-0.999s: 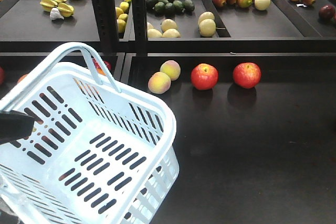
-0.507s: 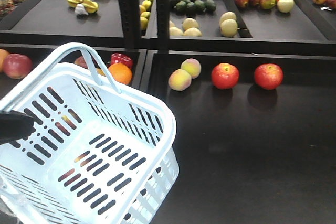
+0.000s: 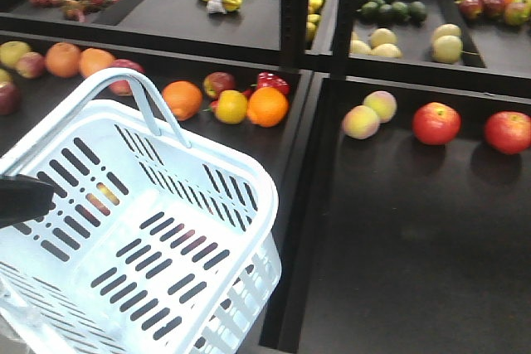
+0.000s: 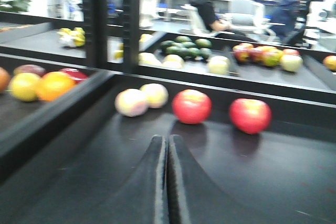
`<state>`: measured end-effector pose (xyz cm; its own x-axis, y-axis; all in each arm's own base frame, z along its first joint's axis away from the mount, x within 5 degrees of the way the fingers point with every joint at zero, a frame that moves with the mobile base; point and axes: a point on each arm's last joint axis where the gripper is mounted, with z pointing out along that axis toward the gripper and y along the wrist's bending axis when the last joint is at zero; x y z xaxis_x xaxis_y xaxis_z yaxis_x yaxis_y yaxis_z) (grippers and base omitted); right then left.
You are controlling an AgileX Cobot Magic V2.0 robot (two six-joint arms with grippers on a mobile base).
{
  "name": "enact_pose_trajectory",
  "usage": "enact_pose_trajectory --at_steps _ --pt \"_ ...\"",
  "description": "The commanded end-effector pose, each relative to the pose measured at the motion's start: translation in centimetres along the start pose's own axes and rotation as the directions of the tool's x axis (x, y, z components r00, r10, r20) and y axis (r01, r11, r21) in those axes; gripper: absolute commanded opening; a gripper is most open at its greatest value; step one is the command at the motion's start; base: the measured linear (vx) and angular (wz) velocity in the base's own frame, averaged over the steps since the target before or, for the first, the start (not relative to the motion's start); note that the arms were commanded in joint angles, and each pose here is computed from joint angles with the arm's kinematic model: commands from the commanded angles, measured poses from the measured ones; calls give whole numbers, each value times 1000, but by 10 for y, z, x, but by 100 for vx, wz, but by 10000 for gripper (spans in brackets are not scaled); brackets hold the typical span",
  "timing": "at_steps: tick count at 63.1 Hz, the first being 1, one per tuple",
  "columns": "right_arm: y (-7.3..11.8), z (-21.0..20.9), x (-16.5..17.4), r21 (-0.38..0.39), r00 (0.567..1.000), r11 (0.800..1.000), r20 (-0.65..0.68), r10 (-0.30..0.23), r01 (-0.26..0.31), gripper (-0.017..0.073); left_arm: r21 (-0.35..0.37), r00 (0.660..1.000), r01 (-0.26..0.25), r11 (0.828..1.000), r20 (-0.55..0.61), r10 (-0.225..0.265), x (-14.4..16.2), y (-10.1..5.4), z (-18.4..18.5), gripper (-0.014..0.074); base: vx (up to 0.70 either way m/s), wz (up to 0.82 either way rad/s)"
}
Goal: Pick three apples into basket with both arms
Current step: 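Drive the base away from the table while carrying the basket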
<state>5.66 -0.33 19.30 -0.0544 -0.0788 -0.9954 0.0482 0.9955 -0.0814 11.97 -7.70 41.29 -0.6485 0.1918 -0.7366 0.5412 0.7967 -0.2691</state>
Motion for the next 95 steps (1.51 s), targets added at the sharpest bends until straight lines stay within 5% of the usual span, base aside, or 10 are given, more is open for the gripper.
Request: enact_pose_trajectory --at_steps 1,95 --pt "0 0 -4 7 997 1000 73 -14 14 -3 28 994 9 1000 111 -12 -11 -6 -9 -8 -10 40" --pt "0 0 -4 7 997 1000 73 -14 14 -3 29 994 9 1000 108 -12 -11 -6 -9 -8 -10 40"
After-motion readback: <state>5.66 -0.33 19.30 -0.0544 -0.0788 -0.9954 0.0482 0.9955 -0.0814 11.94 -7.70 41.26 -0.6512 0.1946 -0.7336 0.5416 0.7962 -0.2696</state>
